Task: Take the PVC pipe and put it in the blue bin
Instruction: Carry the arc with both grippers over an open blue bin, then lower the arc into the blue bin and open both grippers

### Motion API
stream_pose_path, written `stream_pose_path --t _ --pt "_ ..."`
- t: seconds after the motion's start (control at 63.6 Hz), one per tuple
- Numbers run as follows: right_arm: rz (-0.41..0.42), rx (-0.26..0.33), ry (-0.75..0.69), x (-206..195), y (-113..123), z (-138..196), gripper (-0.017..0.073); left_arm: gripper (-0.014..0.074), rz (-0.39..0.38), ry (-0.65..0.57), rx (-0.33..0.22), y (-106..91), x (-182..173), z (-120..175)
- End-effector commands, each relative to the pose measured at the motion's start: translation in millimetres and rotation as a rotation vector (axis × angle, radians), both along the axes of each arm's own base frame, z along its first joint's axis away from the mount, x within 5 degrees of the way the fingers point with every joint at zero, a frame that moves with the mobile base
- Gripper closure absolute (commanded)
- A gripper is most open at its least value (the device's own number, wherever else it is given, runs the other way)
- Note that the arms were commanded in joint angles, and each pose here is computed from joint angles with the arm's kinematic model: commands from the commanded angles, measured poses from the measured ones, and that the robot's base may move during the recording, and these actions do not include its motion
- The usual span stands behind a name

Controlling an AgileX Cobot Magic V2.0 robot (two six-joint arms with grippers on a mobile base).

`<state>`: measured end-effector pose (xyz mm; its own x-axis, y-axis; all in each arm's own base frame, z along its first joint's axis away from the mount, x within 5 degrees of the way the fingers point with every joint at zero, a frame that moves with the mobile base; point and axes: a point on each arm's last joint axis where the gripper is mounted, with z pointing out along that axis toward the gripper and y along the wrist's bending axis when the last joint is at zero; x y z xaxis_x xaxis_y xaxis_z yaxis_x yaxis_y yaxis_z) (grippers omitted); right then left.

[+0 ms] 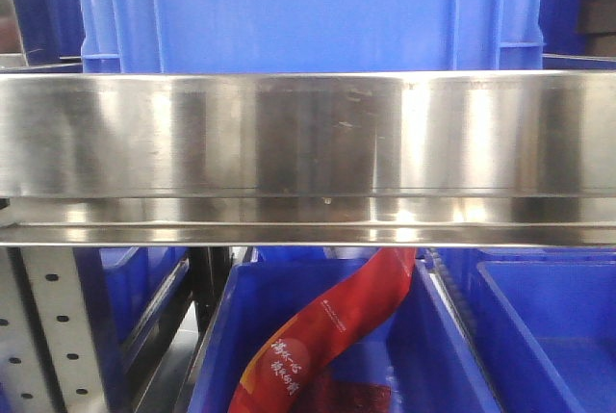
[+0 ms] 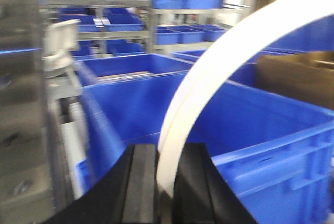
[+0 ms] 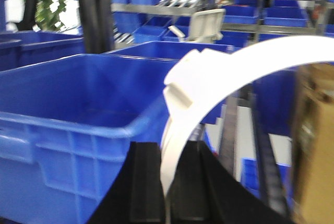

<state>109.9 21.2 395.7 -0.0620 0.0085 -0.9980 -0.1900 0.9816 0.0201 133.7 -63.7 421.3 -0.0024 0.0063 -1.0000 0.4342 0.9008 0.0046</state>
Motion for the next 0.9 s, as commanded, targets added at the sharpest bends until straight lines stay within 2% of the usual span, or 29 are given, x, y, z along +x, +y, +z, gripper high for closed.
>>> stream_pose_path --t 0.0,0.079,0.252,0.33,0.566,0.724,0.787,0.881 --pt "0.052 -0.018 -0.012 20.0 10.6 15.8 0.0727 0.0705 -0.059 -0.007 0.005 -19.1 16.8 9.7" --pt "0.095 -0.020 0.000 37.3 21.4 27.3 0.0727 0.0705 -0.085 -0.002 0.008 -34.7 34.7 15.7" --pt "0.158 -0.031 0.040 79.6 46.3 45.0 0.0727 0.0705 -0.084 0.002 -0.025 -60.2 79.7 28.9" --pt "0.172 -0.033 0.044 98.7 56.2 52.5 0.0727 0.0705 -0.082 0.014 -0.019 -73.4 102.9 26.7" --pt "0.204 -0.059 0.133 162.2 89.1 43.4 0.0727 0.0705 -0.079 0.056 0.003 -110.0 167.0 10.0" --pt "0.223 -0.073 0.176 181.2 103.2 31.2 0.0727 0.0701 -0.077 0.068 0.009 -122.1 188.6 -1.8" --pt "0.230 -0.082 0.204 186.0 107.6 23.8 0.0708 0.0661 -0.077 0.079 0.015 -124.8 193.2 -6.4" --pt "0.233 -0.095 0.244 191.0 110.7 15.0 0.0599 0.0530 -0.077 0.094 0.022 -126.3 195.7 -10.8"
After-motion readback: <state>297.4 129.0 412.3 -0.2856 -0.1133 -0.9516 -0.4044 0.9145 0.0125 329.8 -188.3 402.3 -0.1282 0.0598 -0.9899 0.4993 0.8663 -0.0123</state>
